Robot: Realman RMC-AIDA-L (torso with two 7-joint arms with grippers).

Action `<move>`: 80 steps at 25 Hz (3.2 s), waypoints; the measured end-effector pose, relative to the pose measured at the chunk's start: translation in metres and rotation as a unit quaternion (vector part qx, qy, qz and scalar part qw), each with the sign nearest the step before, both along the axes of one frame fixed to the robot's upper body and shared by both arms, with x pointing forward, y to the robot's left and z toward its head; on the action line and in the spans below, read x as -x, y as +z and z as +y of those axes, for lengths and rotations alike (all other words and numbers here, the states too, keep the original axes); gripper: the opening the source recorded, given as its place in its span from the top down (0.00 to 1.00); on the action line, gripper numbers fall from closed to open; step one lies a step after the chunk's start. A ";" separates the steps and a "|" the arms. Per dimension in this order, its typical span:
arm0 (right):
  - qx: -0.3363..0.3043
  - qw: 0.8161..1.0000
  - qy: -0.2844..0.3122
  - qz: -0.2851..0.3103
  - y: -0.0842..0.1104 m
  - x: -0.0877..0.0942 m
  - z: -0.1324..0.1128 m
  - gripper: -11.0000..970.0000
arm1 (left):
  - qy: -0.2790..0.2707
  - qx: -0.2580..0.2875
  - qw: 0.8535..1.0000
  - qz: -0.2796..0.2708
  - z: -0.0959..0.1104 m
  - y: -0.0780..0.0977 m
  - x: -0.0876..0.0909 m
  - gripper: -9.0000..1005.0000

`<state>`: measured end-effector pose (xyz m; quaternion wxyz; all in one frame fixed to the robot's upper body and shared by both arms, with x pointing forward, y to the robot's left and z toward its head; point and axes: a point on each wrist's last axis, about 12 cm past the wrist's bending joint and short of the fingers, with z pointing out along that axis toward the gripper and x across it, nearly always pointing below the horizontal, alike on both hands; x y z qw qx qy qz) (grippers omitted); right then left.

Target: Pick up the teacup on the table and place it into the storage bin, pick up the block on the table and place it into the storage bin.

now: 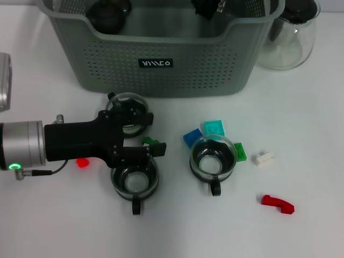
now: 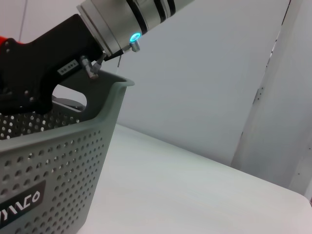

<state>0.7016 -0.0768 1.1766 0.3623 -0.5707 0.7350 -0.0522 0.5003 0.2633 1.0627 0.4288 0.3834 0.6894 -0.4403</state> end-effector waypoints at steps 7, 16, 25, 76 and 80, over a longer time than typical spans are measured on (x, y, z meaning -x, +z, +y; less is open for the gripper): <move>-0.001 1.000 -0.001 0.001 -0.001 0.000 0.000 0.92 | 0.001 0.000 1.000 0.000 0.000 0.000 0.000 0.19; -0.023 0.999 -0.031 0.036 -0.004 0.004 -0.002 0.92 | 0.001 0.001 1.000 0.001 0.000 -0.001 0.001 0.19; -0.029 0.998 -0.040 0.050 -0.006 0.005 -0.003 0.92 | 0.000 0.002 1.000 0.002 -0.001 -0.001 0.002 0.19; -0.323 0.901 0.249 0.147 0.099 0.118 -0.126 0.42 | 0.004 0.003 1.000 0.009 0.006 -0.003 0.007 0.19; -0.283 0.903 0.248 0.209 0.074 0.128 -0.139 0.42 | 0.004 0.003 1.000 0.009 0.006 -0.003 0.007 0.19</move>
